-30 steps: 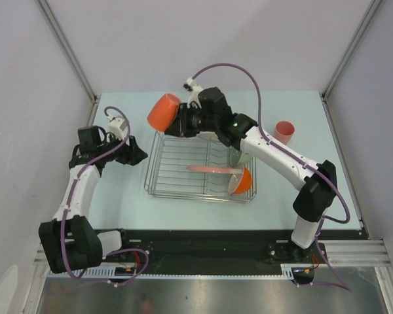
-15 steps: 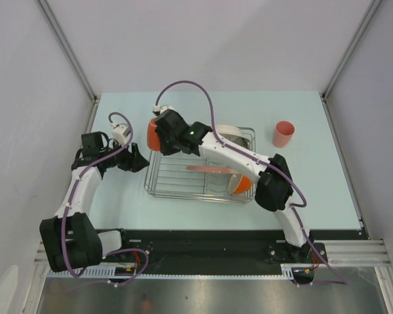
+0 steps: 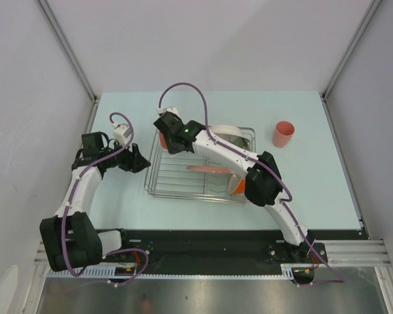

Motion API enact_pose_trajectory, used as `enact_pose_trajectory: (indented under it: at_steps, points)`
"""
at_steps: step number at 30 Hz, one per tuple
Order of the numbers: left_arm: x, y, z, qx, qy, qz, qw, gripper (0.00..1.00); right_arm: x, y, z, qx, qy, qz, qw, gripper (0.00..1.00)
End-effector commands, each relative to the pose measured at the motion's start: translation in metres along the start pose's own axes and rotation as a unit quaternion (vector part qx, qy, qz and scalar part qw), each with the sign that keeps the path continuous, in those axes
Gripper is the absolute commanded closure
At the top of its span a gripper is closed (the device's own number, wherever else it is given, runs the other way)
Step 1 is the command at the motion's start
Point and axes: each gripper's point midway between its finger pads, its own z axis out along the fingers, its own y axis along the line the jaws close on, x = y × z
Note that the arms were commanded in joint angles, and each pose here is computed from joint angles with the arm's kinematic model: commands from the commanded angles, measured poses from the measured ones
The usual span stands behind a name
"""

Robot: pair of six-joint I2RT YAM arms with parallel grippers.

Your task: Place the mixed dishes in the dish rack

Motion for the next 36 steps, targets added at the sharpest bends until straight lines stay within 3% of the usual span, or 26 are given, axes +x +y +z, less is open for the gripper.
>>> enact_pose_trajectory:
  at_steps: [1, 20, 30, 36]
  points:
    - [-0.008, -0.005, -0.001, 0.019, -0.018, 0.018, 0.999, 0.32, -0.04, 0.001, -0.001, 0.002, -0.061, 0.012, 0.998, 1.0]
    - [-0.005, -0.006, 0.001, 0.028, -0.018, 0.022, 0.999, 0.33, -0.019, 0.001, 0.049, 0.015, -0.067, -0.004, 0.998, 1.0]
    - [-0.012, -0.008, -0.002, 0.029, -0.022, 0.026, 0.999, 0.33, 0.015, -0.011, 0.069, 0.034, -0.03, -0.017, 0.999, 1.0]
    - [-0.015, -0.009, -0.005, 0.025, -0.024, 0.035, 0.999, 0.33, 0.036, -0.015, 0.068, 0.043, -0.008, -0.029, 0.999, 0.7]
